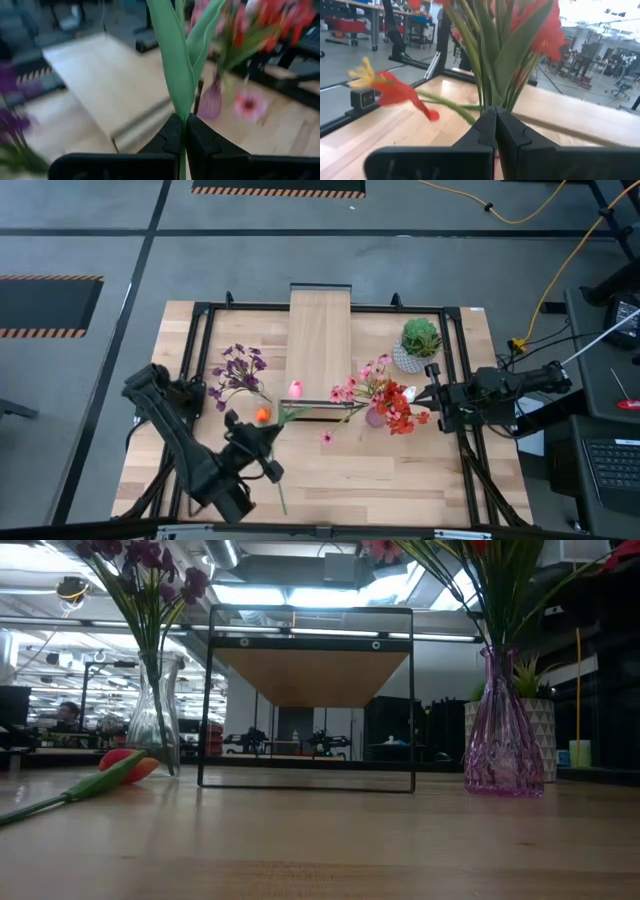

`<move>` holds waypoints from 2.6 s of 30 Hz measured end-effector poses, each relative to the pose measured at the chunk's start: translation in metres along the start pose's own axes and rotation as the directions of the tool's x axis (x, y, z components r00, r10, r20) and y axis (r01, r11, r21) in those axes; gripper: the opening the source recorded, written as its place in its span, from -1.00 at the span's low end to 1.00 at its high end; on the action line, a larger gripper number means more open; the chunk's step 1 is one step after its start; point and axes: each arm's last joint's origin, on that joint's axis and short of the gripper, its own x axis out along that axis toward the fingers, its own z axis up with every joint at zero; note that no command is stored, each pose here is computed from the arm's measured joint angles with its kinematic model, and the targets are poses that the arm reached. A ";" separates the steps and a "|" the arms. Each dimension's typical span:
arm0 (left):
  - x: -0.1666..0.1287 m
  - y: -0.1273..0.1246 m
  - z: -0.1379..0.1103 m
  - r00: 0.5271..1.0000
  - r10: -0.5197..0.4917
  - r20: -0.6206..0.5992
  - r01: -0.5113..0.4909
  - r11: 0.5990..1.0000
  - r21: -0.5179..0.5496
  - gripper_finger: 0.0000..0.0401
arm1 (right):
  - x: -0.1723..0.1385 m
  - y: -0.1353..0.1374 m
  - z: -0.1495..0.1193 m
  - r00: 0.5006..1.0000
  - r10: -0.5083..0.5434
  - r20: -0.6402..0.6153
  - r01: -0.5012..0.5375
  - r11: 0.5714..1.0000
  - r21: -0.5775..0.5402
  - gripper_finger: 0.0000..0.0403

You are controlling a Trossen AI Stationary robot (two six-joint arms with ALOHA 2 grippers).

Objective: Pick and place flowers into a vace then onto a shelf
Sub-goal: Put the pink tulip into the transparent vase

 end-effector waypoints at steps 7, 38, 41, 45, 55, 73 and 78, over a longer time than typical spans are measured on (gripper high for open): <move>-0.002 0.030 0.050 0.983 -0.008 0.184 -0.005 0.998 0.066 -0.98 | 0.004 0.003 -0.013 0.999 -0.010 0.036 0.010 1.000 0.003 -0.95; 0.067 0.094 -0.002 0.916 0.176 0.362 -0.208 0.977 0.050 -0.98 | 0.004 0.004 -0.018 1.000 0.001 -0.017 0.000 0.998 0.060 -0.95; 0.067 0.103 -0.005 0.916 0.178 0.361 -0.205 0.978 0.040 -0.98 | 0.004 0.004 -0.018 1.000 0.001 -0.017 0.000 0.998 0.059 -0.95; 0.063 0.109 0.001 0.915 0.177 0.362 -0.206 0.978 0.043 -0.98 | 0.004 0.004 -0.018 1.000 0.000 -0.016 0.000 0.998 0.059 -0.95; 0.057 0.113 0.005 0.918 0.162 0.361 -0.193 0.980 0.049 -0.98 | 0.004 0.004 -0.018 1.000 0.000 -0.016 0.001 0.998 0.058 -0.95; 0.056 0.119 0.012 0.916 0.172 0.362 -0.196 0.980 0.031 -0.98 | 0.004 0.004 -0.018 1.000 0.000 -0.016 0.001 0.998 0.056 -0.95; 0.059 0.120 0.013 0.913 0.189 0.362 -0.207 0.978 0.012 -0.98 | 0.004 0.004 -0.018 1.000 -0.007 -0.017 0.008 0.998 0.055 -0.95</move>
